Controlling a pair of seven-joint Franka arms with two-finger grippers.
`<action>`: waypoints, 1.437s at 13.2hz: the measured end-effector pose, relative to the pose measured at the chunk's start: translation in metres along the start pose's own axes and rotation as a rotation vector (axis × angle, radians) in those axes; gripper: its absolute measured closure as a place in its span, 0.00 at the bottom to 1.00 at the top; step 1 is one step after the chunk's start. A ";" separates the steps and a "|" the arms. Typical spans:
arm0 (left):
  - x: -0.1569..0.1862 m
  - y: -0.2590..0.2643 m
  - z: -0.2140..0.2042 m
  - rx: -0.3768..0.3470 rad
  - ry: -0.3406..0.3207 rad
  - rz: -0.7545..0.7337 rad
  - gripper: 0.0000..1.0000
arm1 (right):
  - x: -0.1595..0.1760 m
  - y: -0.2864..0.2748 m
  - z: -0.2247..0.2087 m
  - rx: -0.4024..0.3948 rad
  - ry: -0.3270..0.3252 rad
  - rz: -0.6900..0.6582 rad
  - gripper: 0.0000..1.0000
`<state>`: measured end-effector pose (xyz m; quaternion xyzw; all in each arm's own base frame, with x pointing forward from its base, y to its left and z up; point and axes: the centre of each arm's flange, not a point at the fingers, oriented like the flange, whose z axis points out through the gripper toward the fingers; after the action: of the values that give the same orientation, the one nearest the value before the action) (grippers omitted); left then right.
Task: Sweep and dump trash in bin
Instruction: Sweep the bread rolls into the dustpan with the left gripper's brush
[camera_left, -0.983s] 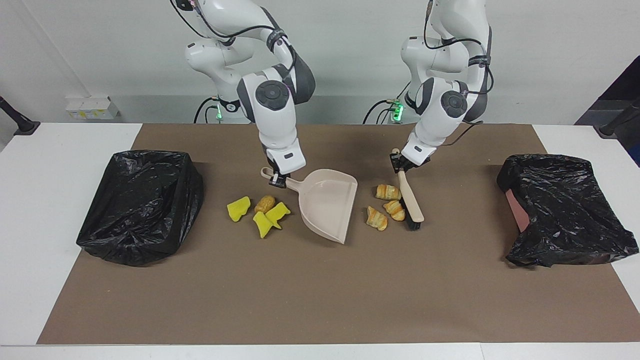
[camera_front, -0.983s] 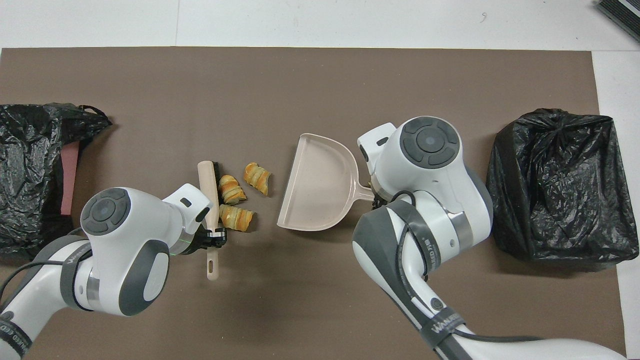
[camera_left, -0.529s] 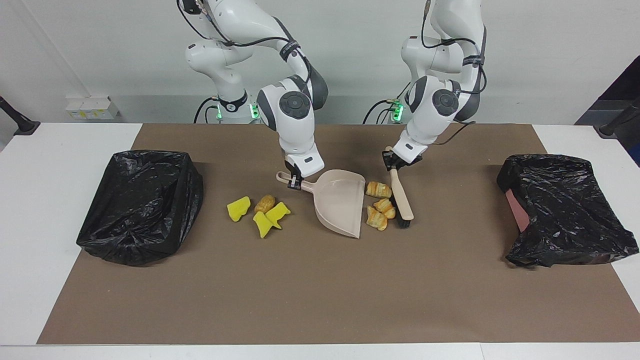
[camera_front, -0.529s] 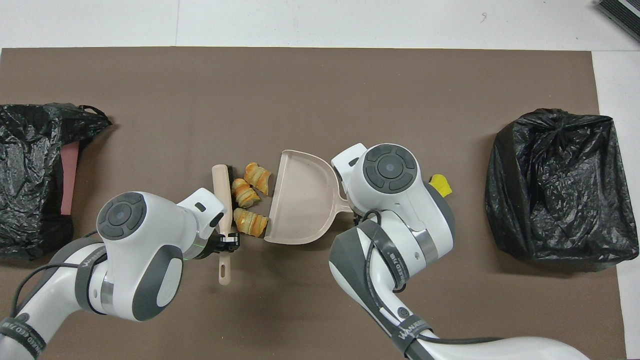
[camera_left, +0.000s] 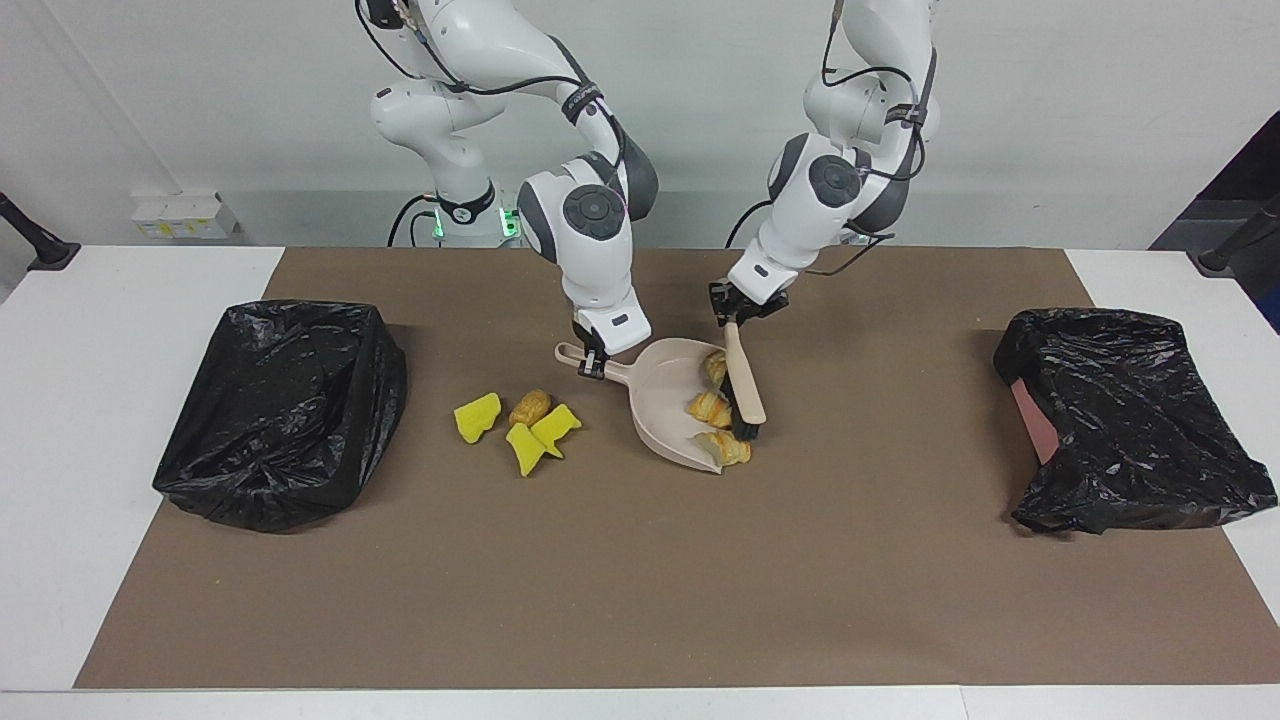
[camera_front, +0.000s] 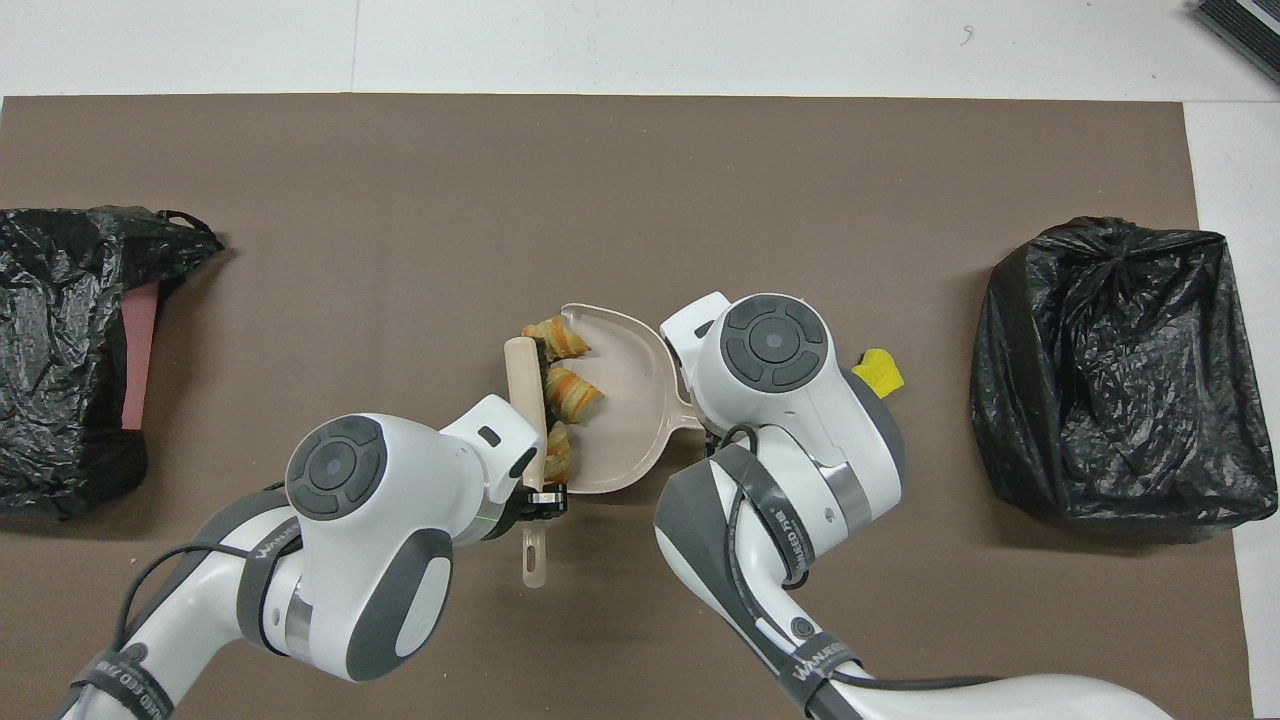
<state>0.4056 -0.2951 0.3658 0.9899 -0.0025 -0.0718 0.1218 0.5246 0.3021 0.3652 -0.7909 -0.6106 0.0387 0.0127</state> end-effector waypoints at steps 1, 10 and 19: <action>-0.003 0.010 0.001 -0.010 -0.003 0.009 0.74 | 0.000 0.000 0.000 0.000 0.000 0.000 0.68; 0.054 -0.009 -0.049 -0.009 0.015 -0.070 0.74 | 0.000 0.000 0.001 0.001 -0.001 0.005 0.68; 0.078 -0.016 0.008 0.075 -0.031 0.081 0.74 | 0.000 -0.003 0.004 0.006 -0.006 0.024 0.68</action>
<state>0.4817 -0.2831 0.3427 0.9917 -0.0469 -0.0818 0.0874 0.5218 0.3026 0.3614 -0.7981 -0.6009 0.0431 0.0127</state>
